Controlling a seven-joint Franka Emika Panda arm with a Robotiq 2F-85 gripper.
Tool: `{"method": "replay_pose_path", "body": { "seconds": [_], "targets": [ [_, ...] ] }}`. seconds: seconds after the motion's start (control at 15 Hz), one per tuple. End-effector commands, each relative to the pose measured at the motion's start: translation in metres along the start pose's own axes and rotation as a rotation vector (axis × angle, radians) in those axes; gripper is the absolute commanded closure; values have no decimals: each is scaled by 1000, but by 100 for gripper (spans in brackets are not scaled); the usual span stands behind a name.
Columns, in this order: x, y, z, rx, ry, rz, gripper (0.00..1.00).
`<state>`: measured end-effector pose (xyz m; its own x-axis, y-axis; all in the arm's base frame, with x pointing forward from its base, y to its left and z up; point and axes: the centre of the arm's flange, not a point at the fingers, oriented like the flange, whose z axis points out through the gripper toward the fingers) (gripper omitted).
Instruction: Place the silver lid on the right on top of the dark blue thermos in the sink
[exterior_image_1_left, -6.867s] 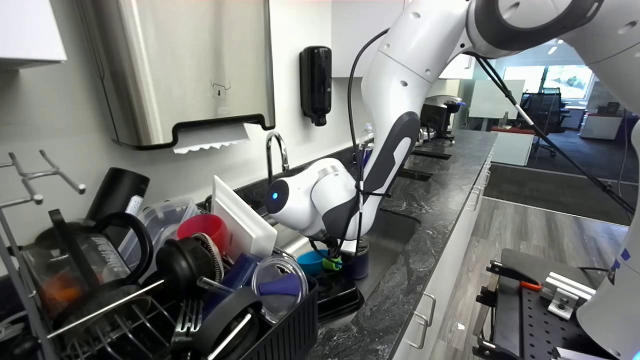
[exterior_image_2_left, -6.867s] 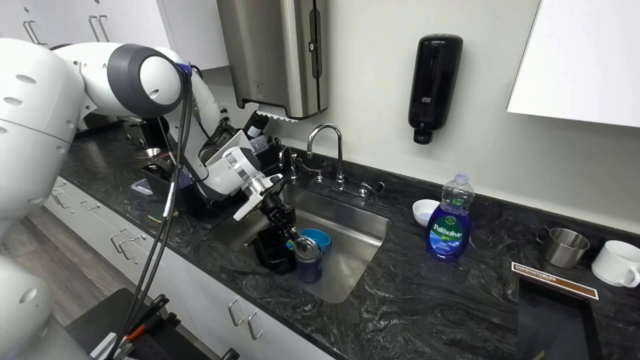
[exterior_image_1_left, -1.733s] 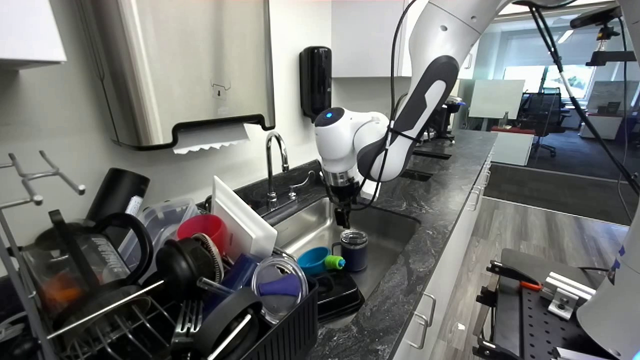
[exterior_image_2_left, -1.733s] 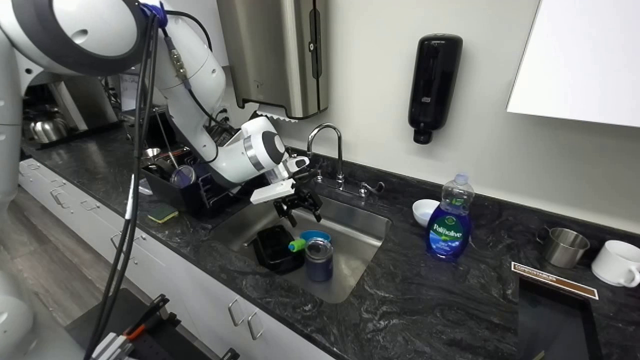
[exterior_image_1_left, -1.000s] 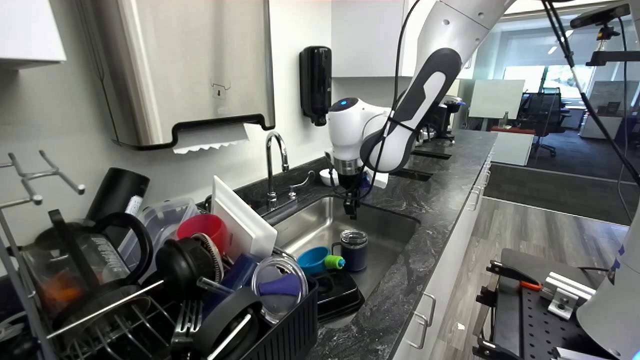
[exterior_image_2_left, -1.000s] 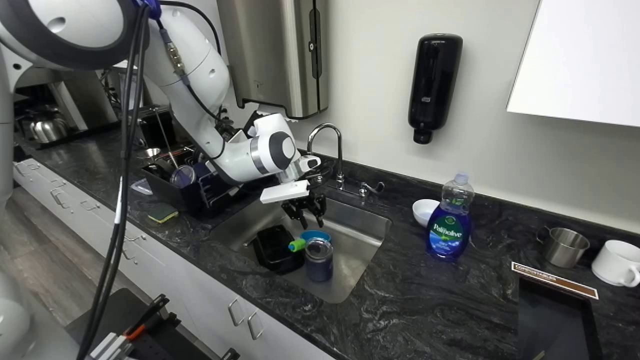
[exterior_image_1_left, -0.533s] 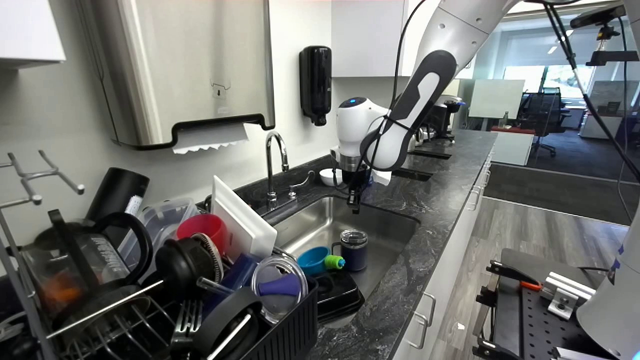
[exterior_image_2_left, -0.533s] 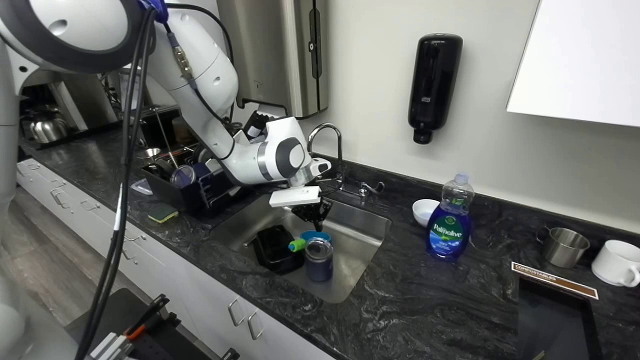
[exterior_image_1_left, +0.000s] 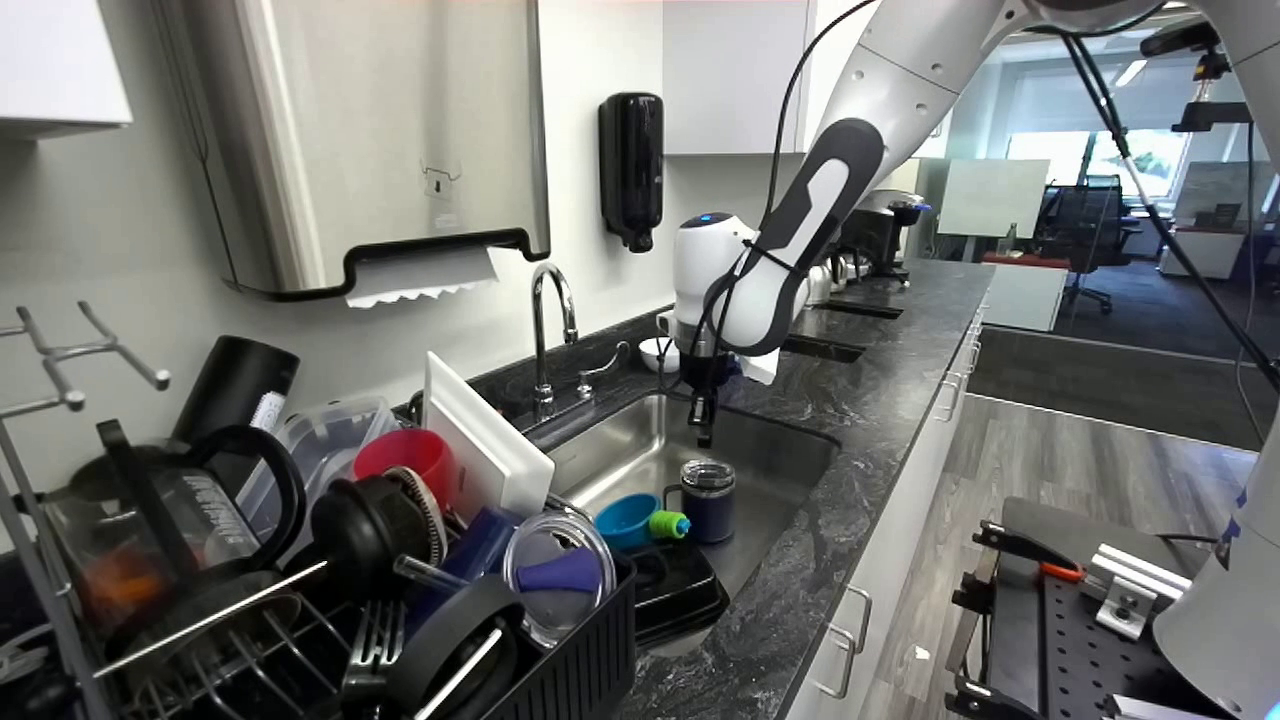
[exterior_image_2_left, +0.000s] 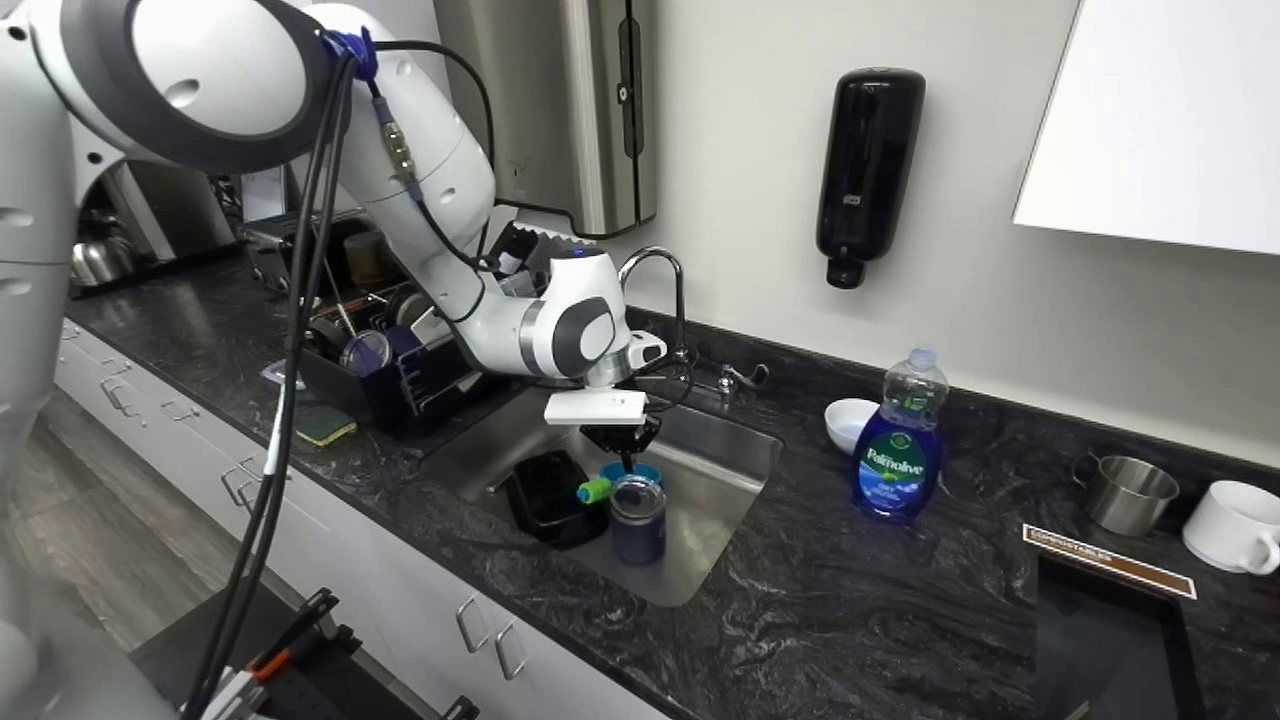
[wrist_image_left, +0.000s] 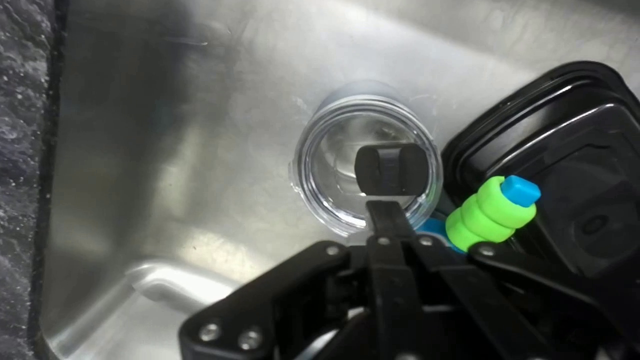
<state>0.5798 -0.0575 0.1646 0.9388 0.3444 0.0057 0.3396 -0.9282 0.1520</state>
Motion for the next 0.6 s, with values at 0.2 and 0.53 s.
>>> {"method": "replay_pose_path", "body": {
  "seconds": [0.2, 0.53],
  "targets": [
    [9, -6, 15, 19, 80, -25, 100],
    [8, -7, 24, 19, 86, -22, 100]
  ]
}}
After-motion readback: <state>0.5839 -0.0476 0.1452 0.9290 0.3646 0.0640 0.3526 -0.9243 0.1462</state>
